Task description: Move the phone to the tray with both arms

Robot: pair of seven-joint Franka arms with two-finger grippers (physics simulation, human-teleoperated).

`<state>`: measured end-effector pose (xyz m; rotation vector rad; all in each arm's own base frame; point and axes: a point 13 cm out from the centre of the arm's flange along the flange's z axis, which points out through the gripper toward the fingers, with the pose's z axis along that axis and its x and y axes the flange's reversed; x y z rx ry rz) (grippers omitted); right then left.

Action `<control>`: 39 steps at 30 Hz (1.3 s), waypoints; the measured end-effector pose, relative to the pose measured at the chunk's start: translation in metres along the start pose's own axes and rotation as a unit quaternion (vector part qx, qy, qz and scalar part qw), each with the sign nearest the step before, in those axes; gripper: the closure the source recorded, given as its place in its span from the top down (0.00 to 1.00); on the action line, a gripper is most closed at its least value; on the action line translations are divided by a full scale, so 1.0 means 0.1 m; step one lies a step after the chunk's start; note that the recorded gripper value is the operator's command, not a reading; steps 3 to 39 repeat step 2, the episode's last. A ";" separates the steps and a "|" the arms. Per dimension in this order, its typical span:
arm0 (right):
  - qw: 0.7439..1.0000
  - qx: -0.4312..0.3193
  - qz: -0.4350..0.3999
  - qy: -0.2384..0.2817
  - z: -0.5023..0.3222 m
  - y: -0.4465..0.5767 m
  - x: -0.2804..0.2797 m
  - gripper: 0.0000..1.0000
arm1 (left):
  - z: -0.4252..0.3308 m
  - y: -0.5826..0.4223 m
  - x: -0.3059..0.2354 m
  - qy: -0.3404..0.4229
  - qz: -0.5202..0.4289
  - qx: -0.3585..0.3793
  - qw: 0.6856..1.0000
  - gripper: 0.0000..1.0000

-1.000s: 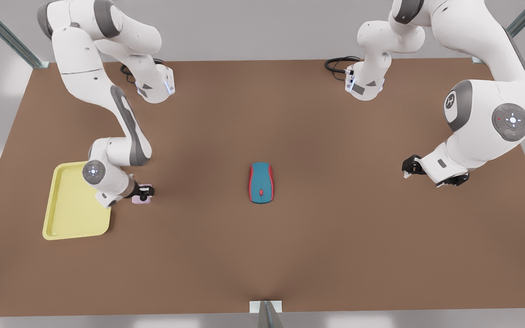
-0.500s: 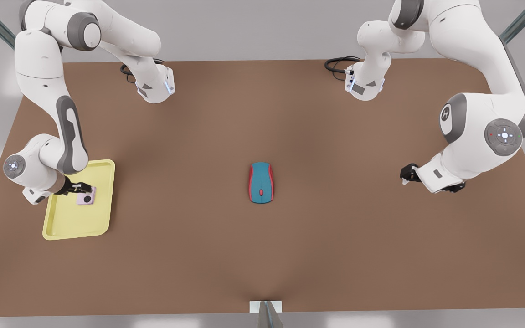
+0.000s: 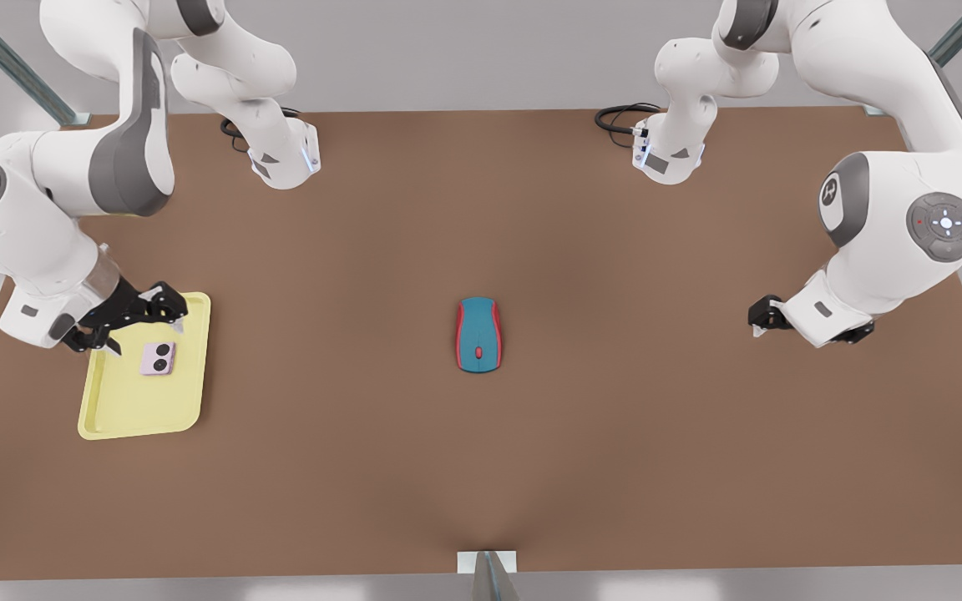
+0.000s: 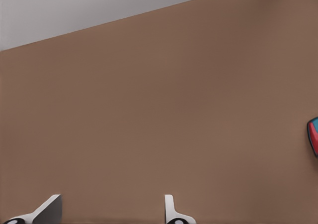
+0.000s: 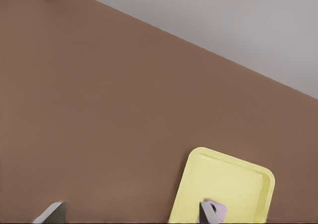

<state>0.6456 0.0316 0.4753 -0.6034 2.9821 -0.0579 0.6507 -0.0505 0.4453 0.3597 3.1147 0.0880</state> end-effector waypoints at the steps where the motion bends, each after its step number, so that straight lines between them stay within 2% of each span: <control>1: 1.000 -0.004 0.008 0.011 0.01 0.01 0.06 1.00 | 0.00 0.00 0.00 0.000 -0.003 0.000 1.000 1.00; 2: 1.000 -0.008 0.015 0.022 0.03 0.02 0.11 1.00 | 0.00 0.00 0.00 0.000 -0.006 -0.001 1.000 1.00; 39: 1.000 -0.008 0.015 0.022 0.03 0.02 0.11 1.00 | 0.00 0.00 0.00 0.000 -0.006 -0.001 1.000 1.00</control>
